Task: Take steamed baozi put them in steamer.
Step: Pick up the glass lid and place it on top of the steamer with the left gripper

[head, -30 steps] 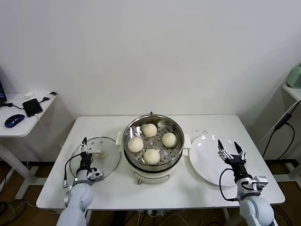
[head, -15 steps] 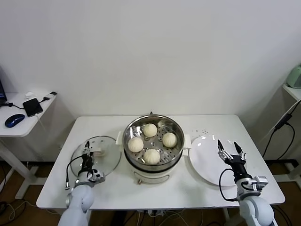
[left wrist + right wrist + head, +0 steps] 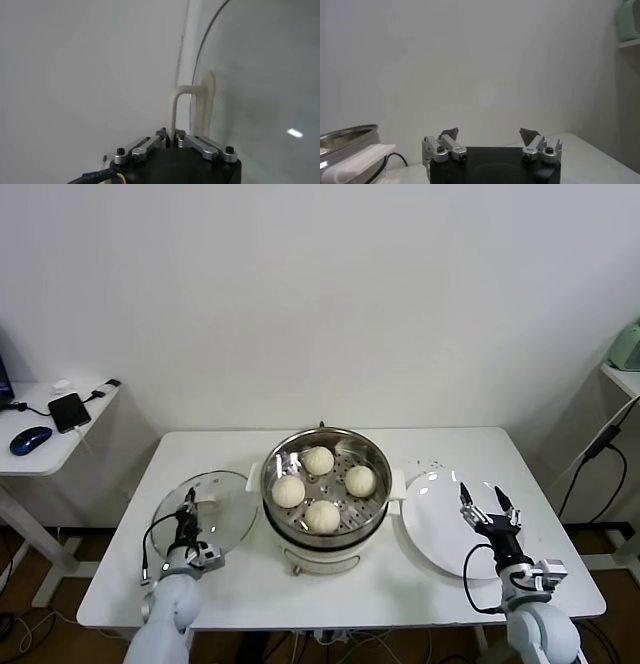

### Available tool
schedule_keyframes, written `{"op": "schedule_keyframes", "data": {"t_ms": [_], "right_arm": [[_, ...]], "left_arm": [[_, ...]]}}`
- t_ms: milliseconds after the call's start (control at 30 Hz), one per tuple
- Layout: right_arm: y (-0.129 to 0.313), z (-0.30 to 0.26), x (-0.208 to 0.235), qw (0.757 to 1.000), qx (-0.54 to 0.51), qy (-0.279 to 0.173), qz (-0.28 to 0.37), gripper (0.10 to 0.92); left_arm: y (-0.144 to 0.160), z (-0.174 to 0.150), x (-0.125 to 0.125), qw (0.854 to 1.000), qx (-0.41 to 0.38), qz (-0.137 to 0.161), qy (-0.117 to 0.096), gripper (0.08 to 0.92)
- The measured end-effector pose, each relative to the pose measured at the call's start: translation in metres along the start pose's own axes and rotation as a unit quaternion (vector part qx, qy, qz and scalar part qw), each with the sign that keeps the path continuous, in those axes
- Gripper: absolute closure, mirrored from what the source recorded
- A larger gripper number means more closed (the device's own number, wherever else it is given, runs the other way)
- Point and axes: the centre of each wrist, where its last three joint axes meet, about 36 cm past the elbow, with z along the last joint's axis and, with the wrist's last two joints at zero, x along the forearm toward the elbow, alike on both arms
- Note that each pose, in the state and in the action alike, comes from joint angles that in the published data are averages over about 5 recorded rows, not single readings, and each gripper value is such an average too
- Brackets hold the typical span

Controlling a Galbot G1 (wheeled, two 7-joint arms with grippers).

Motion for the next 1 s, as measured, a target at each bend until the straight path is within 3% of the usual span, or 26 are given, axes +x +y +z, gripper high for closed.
{"op": "schedule_keyframes", "data": {"t_ms": [200,367,667,1000], "right_arm": [[0.002,-0.001,0.001,1.0,-0.002,-0.002,0.0,0.2],[0.0,-0.001,0.003,1.0,-0.002,-0.003,0.003,0.2],[-0.005,-0.001,0.011,1.0,-0.002,-0.003,0.011,0.2],[-0.012,-0.008,0.022,1.0,0.002,-0.004,0.019,0.2]], "left_arm": [[0.004,-0.001,0.007,1.0,0.004,-0.001,0.015,0.835],[0.02,-0.005,0.019,0.999,0.0,-0.018,0.046,0.836],[0.063,-0.017,0.049,0.992,-0.03,-0.062,0.106,0.837],[0.129,-0.062,0.079,0.981,-0.038,-0.097,0.162,0.837]]}}
